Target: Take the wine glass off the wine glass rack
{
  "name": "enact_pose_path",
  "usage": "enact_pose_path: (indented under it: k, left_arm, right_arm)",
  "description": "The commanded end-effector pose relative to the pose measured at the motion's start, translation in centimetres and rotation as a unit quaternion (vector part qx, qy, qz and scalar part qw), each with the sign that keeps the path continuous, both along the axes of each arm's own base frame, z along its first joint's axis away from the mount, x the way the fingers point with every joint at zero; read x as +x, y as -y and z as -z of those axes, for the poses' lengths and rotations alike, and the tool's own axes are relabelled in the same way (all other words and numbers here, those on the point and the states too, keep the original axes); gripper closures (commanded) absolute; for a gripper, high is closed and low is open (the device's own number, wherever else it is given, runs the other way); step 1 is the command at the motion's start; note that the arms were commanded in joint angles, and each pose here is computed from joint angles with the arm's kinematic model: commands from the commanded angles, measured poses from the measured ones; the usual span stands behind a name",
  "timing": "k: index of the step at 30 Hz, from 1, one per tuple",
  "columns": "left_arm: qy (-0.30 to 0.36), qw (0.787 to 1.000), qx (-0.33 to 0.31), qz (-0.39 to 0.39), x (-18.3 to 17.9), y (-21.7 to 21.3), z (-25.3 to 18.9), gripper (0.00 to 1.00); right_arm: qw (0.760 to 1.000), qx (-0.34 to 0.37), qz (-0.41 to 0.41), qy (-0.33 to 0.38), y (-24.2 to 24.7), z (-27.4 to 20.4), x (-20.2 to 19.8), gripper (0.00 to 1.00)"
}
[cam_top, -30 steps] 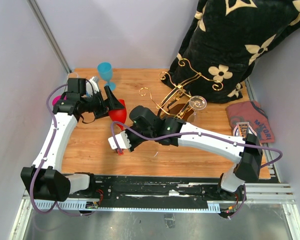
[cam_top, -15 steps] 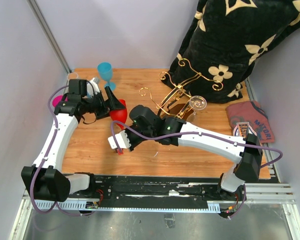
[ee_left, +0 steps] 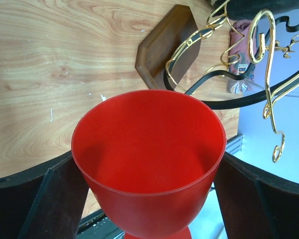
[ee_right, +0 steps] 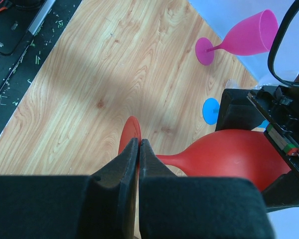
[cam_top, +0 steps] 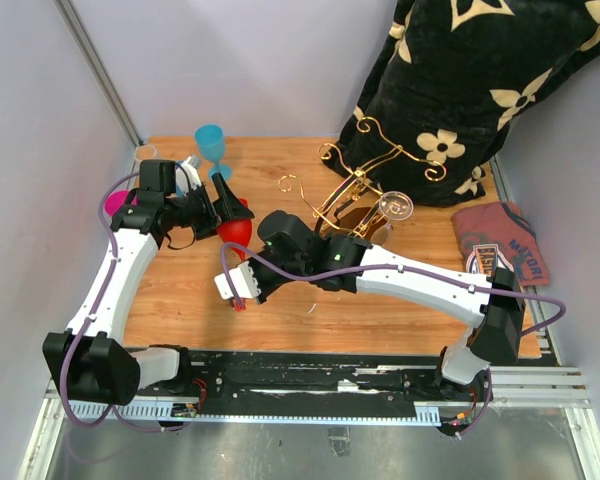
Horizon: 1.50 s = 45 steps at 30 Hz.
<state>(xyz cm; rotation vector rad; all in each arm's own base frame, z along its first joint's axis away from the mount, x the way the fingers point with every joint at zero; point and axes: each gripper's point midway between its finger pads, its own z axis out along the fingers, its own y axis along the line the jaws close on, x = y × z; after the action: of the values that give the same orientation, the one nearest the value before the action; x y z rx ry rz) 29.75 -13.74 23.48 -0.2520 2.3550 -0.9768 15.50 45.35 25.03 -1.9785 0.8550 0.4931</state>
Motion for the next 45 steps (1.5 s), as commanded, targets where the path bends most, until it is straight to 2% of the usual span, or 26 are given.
enact_pose_path:
  k: [1,6,8,11,12,13,16,22,26,35,40,45]
  left_arm:
    - [0.019,1.000,-0.007,0.015,-0.4,0.5,-1.0,0.03]
    - [0.028,0.999,0.000,0.016,-0.2,0.3,-1.5,0.11]
    - [0.035,0.999,0.015,0.010,0.1,-0.1,-1.7,0.11]
    - [0.060,0.996,0.061,-0.010,1.0,-1.5,-1.8,0.10]
    - [0.071,0.994,0.079,-0.020,1.4,-2.1,-2.0,0.10]
    - [0.083,0.991,0.098,-0.032,2.0,-2.8,-2.1,0.10]
    - [0.122,0.979,0.146,-0.067,3.5,-4.7,-2.5,0.09]
    - [0.236,0.934,0.227,-0.141,6.2,-8.6,-4.3,0.06]
    - [0.270,0.911,0.273,-0.150,6.4,-10.0,-4.0,0.01]
    - [0.185,0.904,0.344,-0.175,6.9,-12.8,-0.1,0.01]
    - [0.188,0.906,0.334,-0.181,6.8,-12.6,0.3,0.01]
    - [0.165,0.918,0.319,-0.170,7.1,-11.9,1.5,0.01]
  right_arm:
    - [1.000,0.022,-0.007,0.017,-0.3,-2.0,-0.5,0.99]
    - [0.999,0.015,0.023,0.027,0.1,-1.2,0.5,0.98]
    - [0.998,0.008,0.054,0.035,0.6,-0.7,1.5,0.78]
    - [0.995,0.003,0.090,0.040,1.4,-0.6,2.5,0.32]
    - [0.994,0.003,0.098,0.038,1.7,-0.6,2.5,0.22]
    - [0.994,0.006,0.105,0.039,2.0,-0.7,2.6,0.15]
    - [0.991,0.032,0.122,0.047,3.3,-2.0,2.7,0.06]
    - [0.983,0.088,0.153,0.057,5.9,-4.5,2.6,0.00]
    - [0.978,0.100,0.173,0.062,7.4,-5.1,2.8,0.01]
    - [0.974,0.101,0.194,0.055,8.6,-4.6,3.2,0.01]
    - [0.973,0.102,0.200,0.052,8.9,-4.4,3.3,0.01]
    - [0.970,0.106,0.215,0.042,9.1,-4.5,3.8,0.02]
